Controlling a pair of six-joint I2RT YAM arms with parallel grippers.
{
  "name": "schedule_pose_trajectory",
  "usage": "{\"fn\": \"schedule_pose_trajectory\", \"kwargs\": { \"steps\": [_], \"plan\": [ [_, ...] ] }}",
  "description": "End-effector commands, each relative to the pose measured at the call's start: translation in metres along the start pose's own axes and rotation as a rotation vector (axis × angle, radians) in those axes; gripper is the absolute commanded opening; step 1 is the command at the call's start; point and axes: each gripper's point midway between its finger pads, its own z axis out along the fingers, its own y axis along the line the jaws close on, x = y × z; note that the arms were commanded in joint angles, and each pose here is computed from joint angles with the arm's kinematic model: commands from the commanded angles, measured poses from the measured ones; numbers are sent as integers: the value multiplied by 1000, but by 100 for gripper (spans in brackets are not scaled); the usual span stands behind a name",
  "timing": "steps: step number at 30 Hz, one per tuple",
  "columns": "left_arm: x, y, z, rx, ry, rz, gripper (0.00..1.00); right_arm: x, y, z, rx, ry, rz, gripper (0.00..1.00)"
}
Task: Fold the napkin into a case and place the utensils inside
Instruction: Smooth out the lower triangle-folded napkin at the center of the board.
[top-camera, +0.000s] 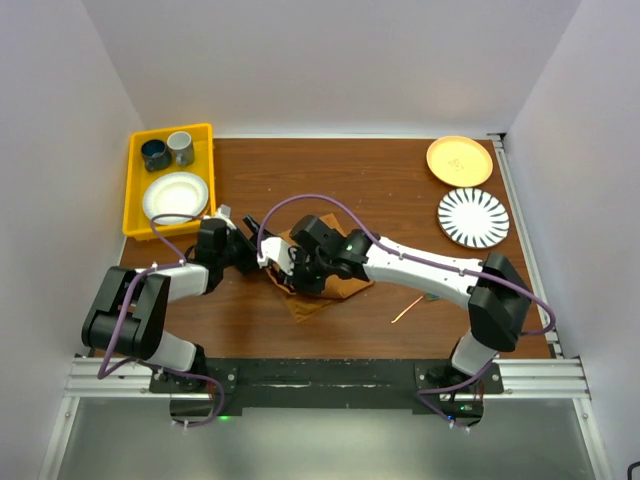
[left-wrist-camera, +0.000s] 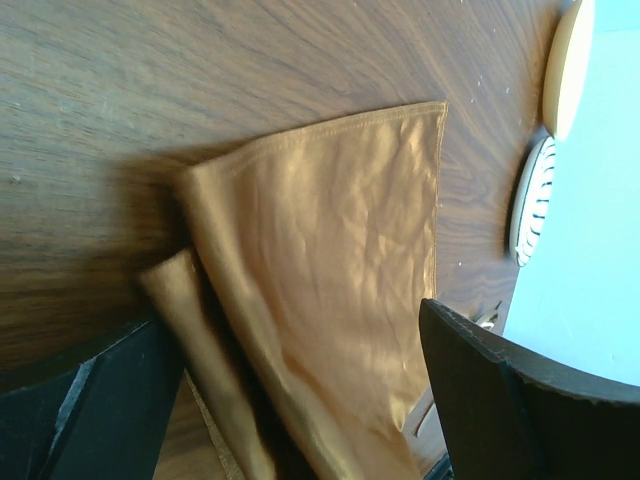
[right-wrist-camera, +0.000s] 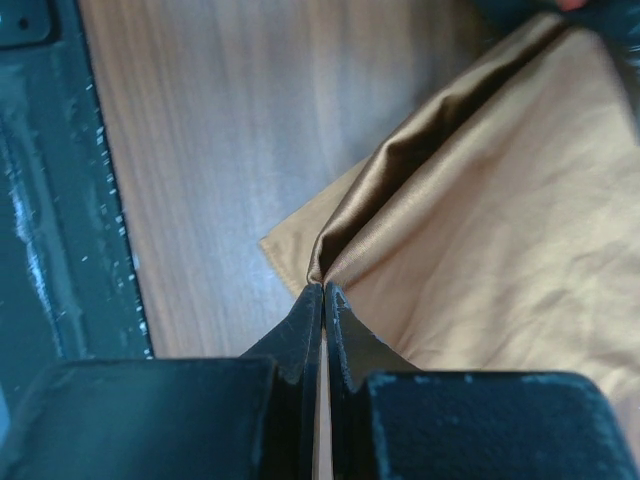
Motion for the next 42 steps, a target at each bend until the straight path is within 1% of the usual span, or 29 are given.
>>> {"fn": "schedule_pose_trajectory", "kwargs": {
  "steps": [1,6,13,19,26,29,32,33,34,35,36,37,38,39,40,42],
  "plan": [
    [-5,14,2,-65,-19,30,100,-1,24,2,-70,-17,-11,0],
    [-4,13,2,-61,-9,33,100,9,24,27,-79,31,15,0],
    [-1,-3,-4,-6,39,37,100,7,17,47,-58,35,61,0],
    [-11,-11,-16,-19,51,64,100,5,8,42,-1,19,74,0],
    [-31,-21,-33,-56,21,100,100,5,1,37,26,7,100,0],
    [-39,-11,-46,-99,20,99,100,5,5,36,0,4,93,0],
    [-56,1,-57,-129,-15,120,100,3,10,36,-29,-4,77,0],
    [-62,2,-57,-136,-23,167,100,2,13,36,-45,-6,69,0],
    [-65,3,-57,-144,-23,202,100,4,15,36,-58,2,66,2],
    [-66,10,-53,-159,1,270,100,2,17,37,-69,5,55,8],
    [-72,4,-51,-148,6,313,100,3,22,38,-104,16,50,26],
    [-72,5,-49,-143,25,344,98,8,26,35,-123,42,53,35],
    [-71,10,-44,-148,51,389,94,5,26,33,-128,43,54,39],
    [-74,7,-42,-133,59,414,88,4,25,29,-122,41,53,41],
    [-75,8,-40,-136,69,429,76,4,24,27,-111,43,55,41],
    [-75,10,-35,-127,84,454,64,3,18,23,-68,37,64,41]
  ]
}}
